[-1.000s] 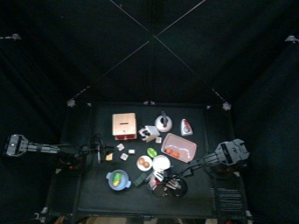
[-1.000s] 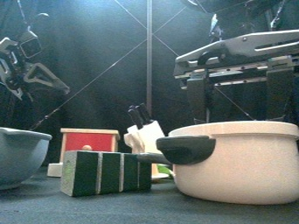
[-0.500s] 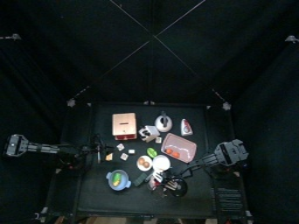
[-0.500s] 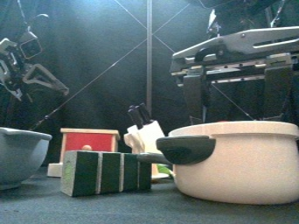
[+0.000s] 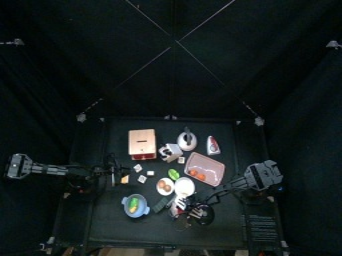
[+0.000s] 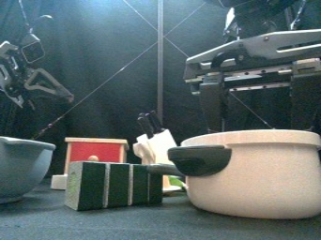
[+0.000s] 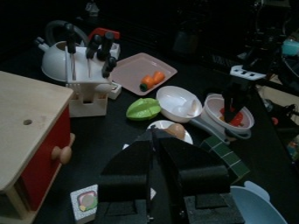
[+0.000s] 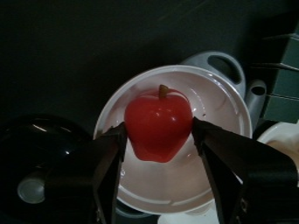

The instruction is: Place apple half in pot

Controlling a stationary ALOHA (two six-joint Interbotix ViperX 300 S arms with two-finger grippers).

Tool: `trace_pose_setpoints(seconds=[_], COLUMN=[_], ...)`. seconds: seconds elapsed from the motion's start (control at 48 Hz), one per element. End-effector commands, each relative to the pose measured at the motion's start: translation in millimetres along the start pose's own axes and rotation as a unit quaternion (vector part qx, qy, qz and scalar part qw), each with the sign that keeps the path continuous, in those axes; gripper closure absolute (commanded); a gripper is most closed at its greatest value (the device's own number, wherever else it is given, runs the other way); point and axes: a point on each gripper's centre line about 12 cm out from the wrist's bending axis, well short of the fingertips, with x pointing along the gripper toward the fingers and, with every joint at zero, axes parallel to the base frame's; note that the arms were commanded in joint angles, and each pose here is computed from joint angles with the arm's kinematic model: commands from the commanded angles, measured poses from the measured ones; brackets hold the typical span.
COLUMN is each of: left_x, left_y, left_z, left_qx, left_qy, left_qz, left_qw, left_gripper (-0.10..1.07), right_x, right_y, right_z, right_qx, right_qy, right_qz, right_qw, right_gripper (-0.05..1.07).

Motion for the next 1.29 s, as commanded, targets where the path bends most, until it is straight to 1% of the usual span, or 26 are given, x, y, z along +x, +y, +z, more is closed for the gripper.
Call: trace_pose_setpoints(seconds=[0.0,0.521,0.833,1.021,1.271], left_x=[1.2,0.6,0.2,0.2,0.2], left_y=[-0.5,0.0,0.3,0.3,0.3], left_z=[3.0,1.3,0.2,0.2,0.2], left_qx=[0.000,0.001,0.001,0.001,0.001], left_qy=[-0.005,-0.002,-0.001,-0.001,-0.001], left_qz=[0.000,0.001,0.001,0.001,0.001], left_qw=[1.0000,1.0000,1.0000,1.0000,1.0000], left_gripper=[0.48,0.48,0.48,0.48,0.48], right_x=[-11.7,-4.9,-6.5,-9.8,-11.3], right_y=[-7.2,-7.7,-9.7,-10.8,-11.8], right_z=[8.4,6.1,7.4,11.5,12.5], right_qx=[-0.003,-0.001,0.007,0.015,0.021], right_qy=[-0.016,-0.010,-0.014,-0.018,-0.020], right_qz=[-0.016,-0.011,-0.009,-0.004,0.001], right_qw=[0.9998,0.9999,0.9998,0.9997,0.9996], right_gripper=[0.41,0.41,0.39,0.35,0.27])
